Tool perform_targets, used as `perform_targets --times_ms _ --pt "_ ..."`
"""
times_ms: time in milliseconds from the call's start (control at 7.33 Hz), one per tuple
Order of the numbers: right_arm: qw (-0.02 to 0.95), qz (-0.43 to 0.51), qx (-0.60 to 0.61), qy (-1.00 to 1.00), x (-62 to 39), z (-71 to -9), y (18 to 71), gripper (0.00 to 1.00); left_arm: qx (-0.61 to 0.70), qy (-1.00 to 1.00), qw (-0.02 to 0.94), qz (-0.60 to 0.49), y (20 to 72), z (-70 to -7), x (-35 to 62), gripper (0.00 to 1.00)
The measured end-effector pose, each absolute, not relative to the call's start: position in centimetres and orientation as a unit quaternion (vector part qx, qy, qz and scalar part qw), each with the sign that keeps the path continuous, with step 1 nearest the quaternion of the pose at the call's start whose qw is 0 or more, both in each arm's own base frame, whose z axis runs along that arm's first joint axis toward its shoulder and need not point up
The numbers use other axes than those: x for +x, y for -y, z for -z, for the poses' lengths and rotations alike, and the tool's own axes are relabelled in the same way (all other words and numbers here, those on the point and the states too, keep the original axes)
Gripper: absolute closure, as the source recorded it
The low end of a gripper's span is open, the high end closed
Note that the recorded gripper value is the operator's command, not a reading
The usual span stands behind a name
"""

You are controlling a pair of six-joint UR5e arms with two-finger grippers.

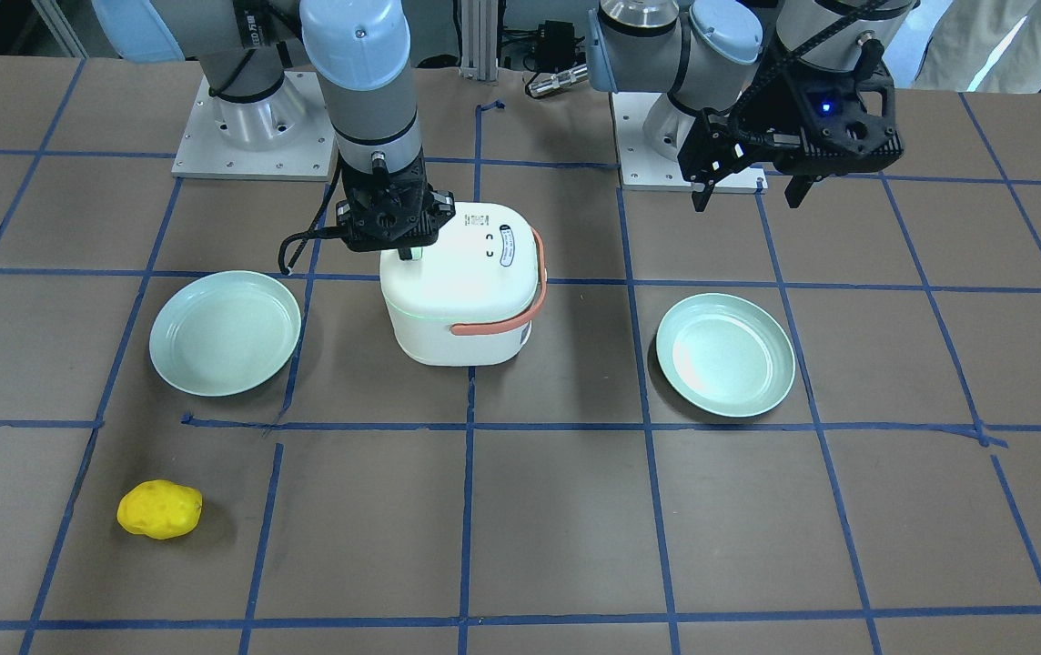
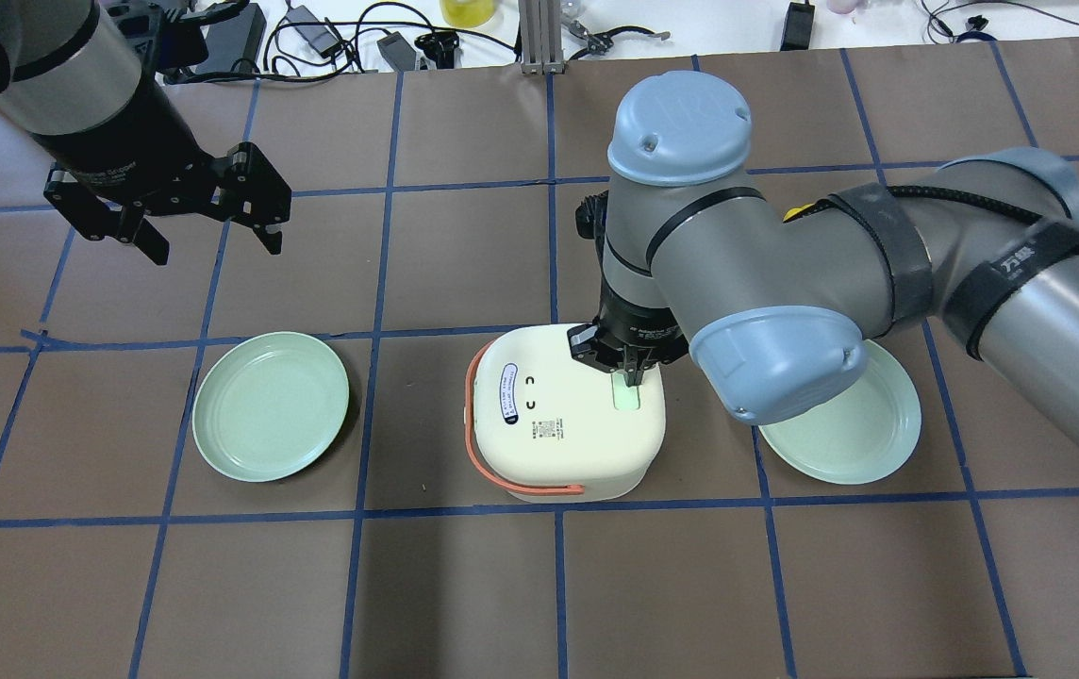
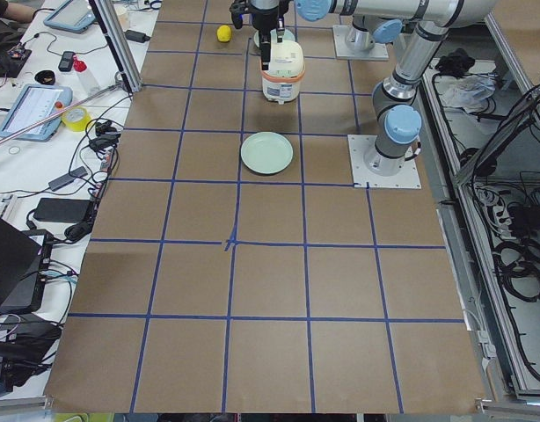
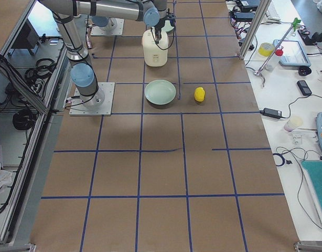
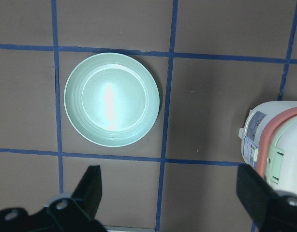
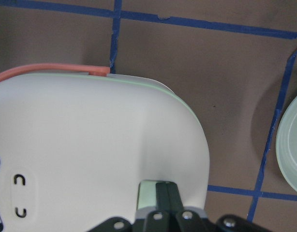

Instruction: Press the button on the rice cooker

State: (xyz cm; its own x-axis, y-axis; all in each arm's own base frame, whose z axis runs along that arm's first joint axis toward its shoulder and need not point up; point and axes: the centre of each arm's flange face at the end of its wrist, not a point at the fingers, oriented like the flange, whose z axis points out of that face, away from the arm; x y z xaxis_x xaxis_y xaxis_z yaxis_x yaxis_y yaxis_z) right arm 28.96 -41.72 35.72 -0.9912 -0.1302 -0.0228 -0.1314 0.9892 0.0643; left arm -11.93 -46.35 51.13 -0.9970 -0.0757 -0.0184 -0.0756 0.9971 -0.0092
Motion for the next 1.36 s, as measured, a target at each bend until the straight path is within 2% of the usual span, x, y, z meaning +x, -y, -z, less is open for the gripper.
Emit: perform_targets --times_ms 136,273,409,682,1364 --pt "0.009 -0.034 -0.066 -0.997 29.0 -35.7 41.7 0.94 -0.038 -0.999 0.009 0.004 46.4 -51.1 -11.9 0.00" --pt "0.009 -0.033 -0.067 -0.997 29.0 -35.6 41.7 0.04 -0.038 -0.999 0.009 0.004 46.4 -51.1 -11.9 0.00" --pt "0.007 -0.030 -0.067 -0.997 29.0 -35.9 41.7 0.00 -0.037 -0.999 0.009 0.004 46.4 -51.1 -11.9 0.00" --pt "-0.008 -0.010 -0.063 -0.998 28.5 -37.5 42.2 0.00 -0.038 -0.999 0.009 0.004 46.4 -51.1 -11.9 0.00" --pt "-0.024 0.038 -0.020 -0.999 20.7 -48.3 48.8 0.00 -0.038 -0.999 0.009 0.004 46.4 -51.1 -11.9 0.00"
